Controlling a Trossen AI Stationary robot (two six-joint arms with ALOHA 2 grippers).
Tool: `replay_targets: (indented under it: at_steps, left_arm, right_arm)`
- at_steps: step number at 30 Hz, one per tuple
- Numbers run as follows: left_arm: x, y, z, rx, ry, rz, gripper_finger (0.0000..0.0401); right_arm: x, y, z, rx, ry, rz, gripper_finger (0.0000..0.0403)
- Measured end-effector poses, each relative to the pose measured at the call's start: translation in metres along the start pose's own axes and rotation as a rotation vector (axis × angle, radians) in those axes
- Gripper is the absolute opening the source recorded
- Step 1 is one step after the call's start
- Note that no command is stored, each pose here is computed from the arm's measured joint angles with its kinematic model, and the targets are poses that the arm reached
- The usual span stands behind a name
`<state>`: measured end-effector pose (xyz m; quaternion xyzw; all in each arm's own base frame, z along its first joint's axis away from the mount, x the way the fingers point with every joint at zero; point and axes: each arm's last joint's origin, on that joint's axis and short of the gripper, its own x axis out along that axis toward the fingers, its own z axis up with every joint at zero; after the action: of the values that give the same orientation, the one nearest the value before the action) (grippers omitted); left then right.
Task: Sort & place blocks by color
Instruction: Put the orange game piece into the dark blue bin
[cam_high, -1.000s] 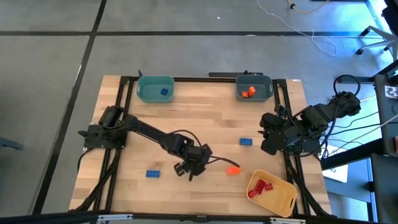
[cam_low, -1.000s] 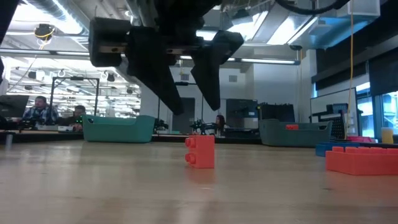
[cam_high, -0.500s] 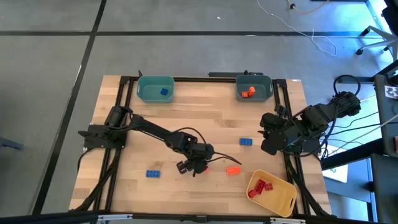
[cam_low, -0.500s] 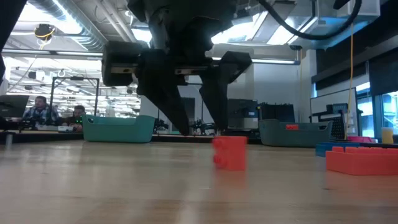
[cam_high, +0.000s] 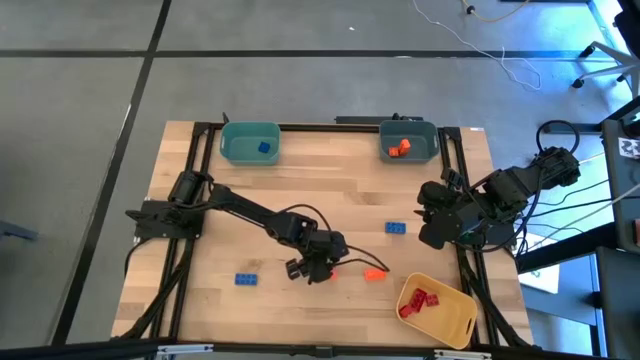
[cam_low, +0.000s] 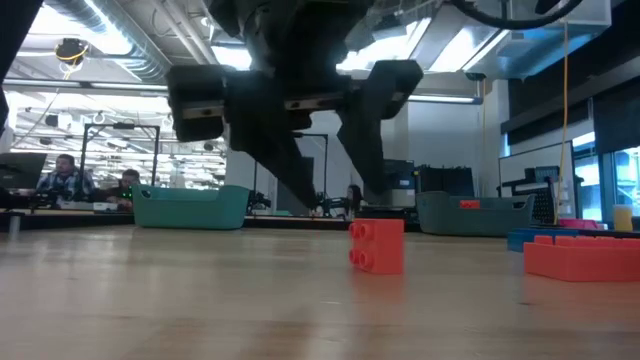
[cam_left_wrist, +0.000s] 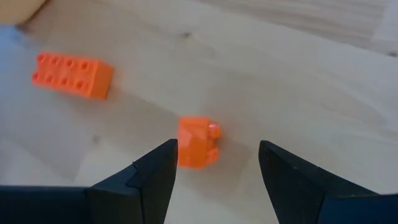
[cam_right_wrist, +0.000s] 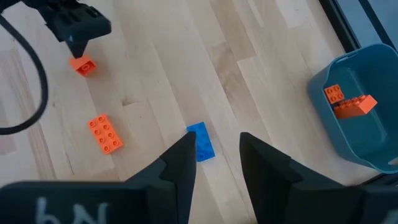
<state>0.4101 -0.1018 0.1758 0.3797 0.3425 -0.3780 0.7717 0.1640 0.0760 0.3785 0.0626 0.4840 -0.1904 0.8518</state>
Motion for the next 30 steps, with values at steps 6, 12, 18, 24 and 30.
replay_targets:
  at_steps: [6,12,18,24,30]
  left_arm:
    - [0.008,0.001,-0.003,0.036,-0.001,0.015,0.0218]
    - [0.015,0.008,-0.004,0.029,0.004,0.08,0.0218]
    - [0.028,0.017,0.0,0.024,-0.007,0.055,0.0217]
    - [0.046,0.026,0.0,-0.021,0.016,0.013,0.0217]
    - [0.051,0.031,-0.003,-0.112,0.039,-0.016,0.0217]
  right_arm:
    - [0.0,0.0,0.0,0.002,-0.002,0.003,0.0123]
    - [0.0,0.001,0.001,0.008,-0.012,0.012,0.0123]
    - [0.0,0.002,0.001,0.009,-0.014,0.015,0.0123]
    - [0.0,0.002,0.002,0.012,-0.017,0.019,0.0123]
    - [0.0,0.003,0.002,0.015,-0.021,0.023,0.0123]
